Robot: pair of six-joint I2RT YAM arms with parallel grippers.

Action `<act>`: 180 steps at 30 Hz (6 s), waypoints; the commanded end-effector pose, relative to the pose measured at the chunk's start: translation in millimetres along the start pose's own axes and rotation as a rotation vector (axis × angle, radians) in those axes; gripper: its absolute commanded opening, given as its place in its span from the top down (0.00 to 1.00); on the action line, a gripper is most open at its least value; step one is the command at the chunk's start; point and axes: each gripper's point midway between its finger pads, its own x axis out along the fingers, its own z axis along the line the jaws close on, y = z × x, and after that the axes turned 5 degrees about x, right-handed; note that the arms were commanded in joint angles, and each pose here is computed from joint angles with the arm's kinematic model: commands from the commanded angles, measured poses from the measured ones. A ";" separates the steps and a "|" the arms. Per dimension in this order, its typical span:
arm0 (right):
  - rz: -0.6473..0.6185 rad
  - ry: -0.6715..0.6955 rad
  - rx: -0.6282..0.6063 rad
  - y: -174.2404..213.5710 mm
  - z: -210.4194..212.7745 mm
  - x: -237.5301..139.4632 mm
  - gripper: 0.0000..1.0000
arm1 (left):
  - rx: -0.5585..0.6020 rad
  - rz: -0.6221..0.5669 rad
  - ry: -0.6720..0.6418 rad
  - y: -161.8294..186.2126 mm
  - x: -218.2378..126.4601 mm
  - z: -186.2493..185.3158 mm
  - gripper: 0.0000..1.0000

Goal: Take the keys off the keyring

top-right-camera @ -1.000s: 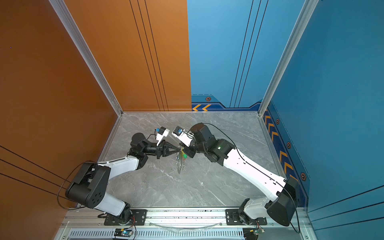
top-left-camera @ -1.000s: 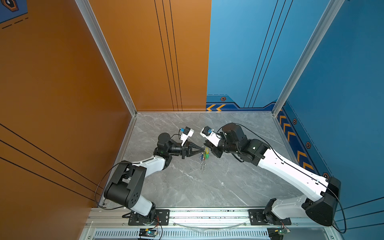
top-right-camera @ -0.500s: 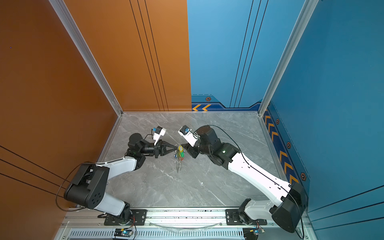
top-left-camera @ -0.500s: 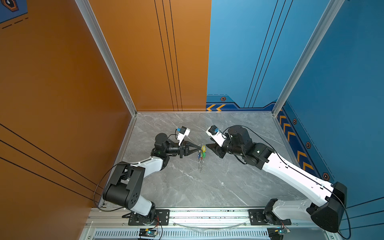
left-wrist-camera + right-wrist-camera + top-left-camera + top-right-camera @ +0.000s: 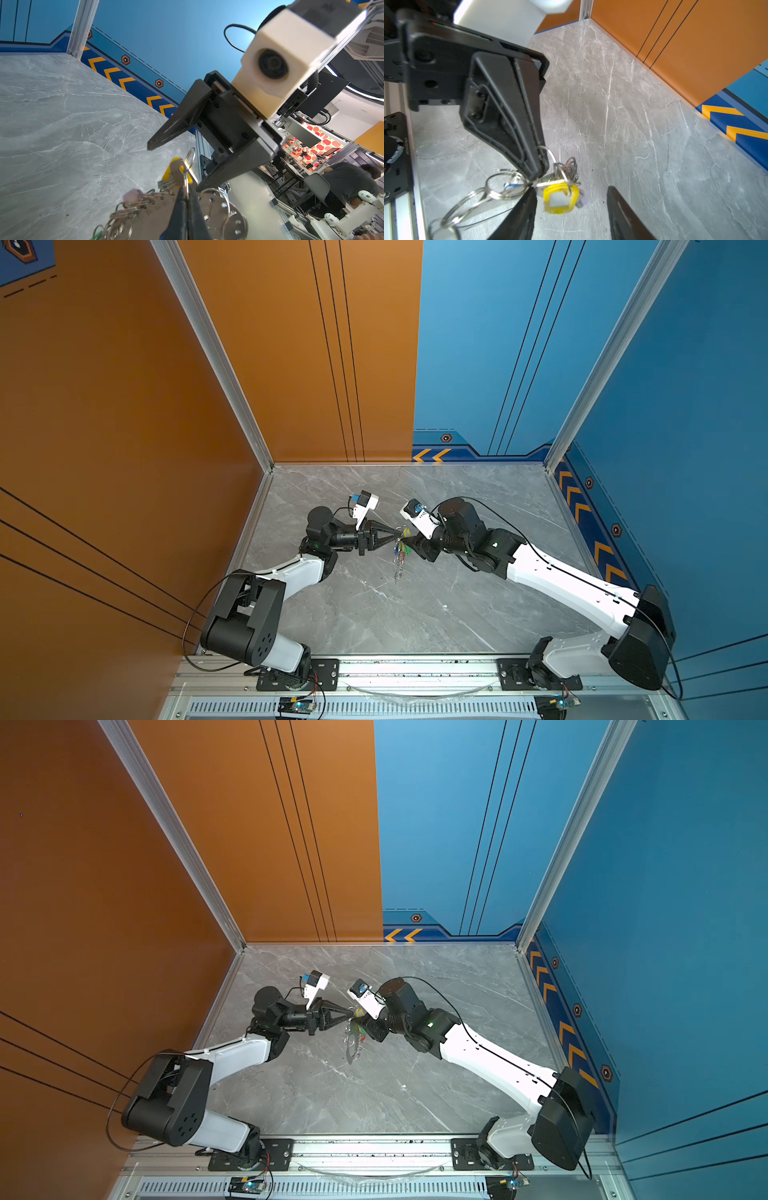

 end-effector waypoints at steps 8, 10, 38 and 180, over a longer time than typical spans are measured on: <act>-0.084 0.131 0.008 -26.6 -25.9 -10.7 0.46 | 0.042 -0.017 0.004 -9.9 -2.0 -8.6 1.00; -0.088 0.149 0.009 -26.7 -30.4 -14.8 0.46 | 0.040 -0.016 0.003 -9.7 -1.9 -7.9 1.00; -0.107 -0.025 0.030 -14.0 -2.4 -29.6 0.45 | 0.037 -0.032 -0.018 -15.6 -5.8 -2.5 1.00; -0.325 0.189 -0.745 -63.3 34.7 -5.4 1.00 | -0.113 0.038 0.041 11.2 6.9 4.7 1.00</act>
